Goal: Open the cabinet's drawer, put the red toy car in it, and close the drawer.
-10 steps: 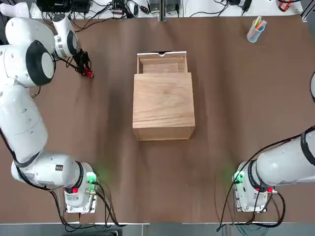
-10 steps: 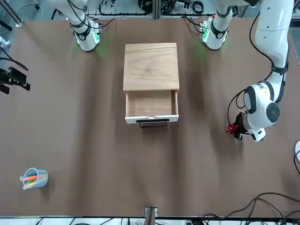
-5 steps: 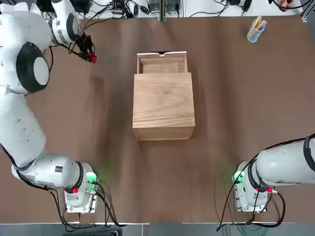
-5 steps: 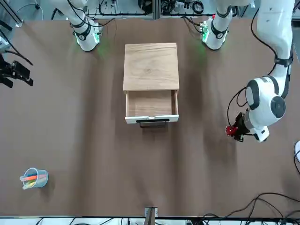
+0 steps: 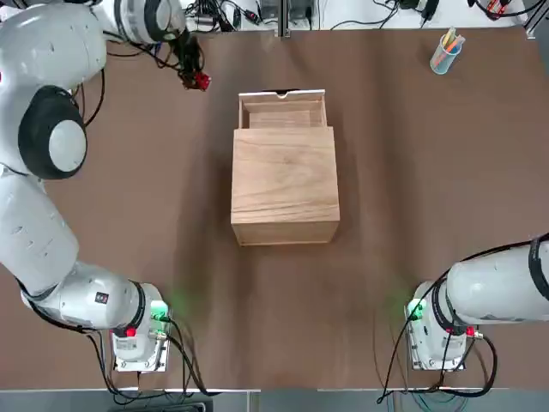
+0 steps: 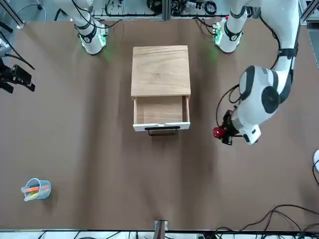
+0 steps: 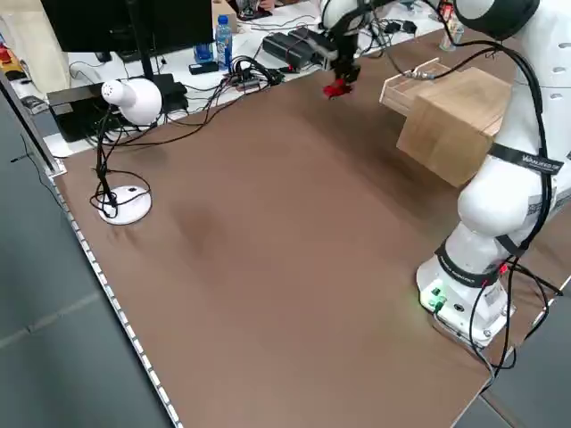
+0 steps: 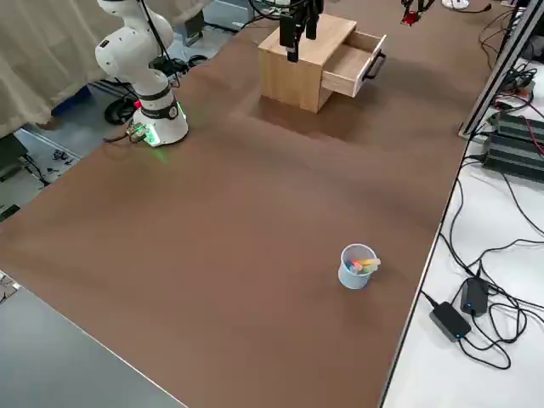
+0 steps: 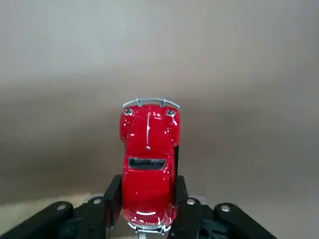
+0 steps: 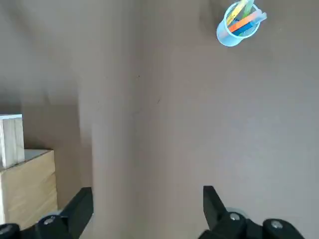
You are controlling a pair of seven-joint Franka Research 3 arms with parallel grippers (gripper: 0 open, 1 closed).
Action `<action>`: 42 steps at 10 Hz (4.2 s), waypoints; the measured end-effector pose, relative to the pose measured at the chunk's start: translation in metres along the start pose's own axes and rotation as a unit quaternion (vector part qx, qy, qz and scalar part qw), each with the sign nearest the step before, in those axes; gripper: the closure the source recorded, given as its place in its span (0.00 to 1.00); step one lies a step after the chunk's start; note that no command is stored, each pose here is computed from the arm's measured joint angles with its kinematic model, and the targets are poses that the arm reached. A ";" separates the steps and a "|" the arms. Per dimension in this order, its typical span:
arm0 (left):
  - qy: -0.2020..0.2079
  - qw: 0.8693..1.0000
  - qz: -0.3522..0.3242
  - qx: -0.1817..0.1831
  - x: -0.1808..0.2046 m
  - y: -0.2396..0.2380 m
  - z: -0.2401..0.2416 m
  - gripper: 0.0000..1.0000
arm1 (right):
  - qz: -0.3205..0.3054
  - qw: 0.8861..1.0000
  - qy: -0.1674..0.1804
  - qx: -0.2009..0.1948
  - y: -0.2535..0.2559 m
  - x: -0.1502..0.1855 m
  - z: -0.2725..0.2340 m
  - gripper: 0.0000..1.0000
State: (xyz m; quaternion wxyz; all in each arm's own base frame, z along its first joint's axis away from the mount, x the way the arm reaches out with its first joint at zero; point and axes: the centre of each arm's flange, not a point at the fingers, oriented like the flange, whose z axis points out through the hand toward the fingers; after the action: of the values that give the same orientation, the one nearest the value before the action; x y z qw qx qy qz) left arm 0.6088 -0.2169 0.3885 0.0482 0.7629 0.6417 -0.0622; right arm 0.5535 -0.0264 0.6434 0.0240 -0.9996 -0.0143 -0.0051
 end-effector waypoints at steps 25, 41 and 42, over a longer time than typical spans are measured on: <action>0.001 0.998 -0.013 0.058 -0.273 -0.049 0.097 0.30 | 0.032 0.977 -0.074 0.197 -0.245 0.094 0.240 0.01; 0.067 0.936 0.346 -0.010 -0.067 -0.057 -0.130 0.00 | 0.067 0.954 -0.121 0.267 -0.333 0.083 0.339 0.89; 0.068 0.924 0.377 -0.009 -0.032 -0.063 -0.147 0.00 | 0.067 0.954 -0.120 0.268 -0.334 0.082 0.340 0.89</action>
State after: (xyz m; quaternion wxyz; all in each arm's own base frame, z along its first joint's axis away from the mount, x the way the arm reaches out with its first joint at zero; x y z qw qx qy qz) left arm 0.5467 -0.2149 0.5389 0.0309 0.9504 0.3091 0.0182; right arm 0.6295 0.3257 0.3211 0.2890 -0.9484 0.0489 0.1208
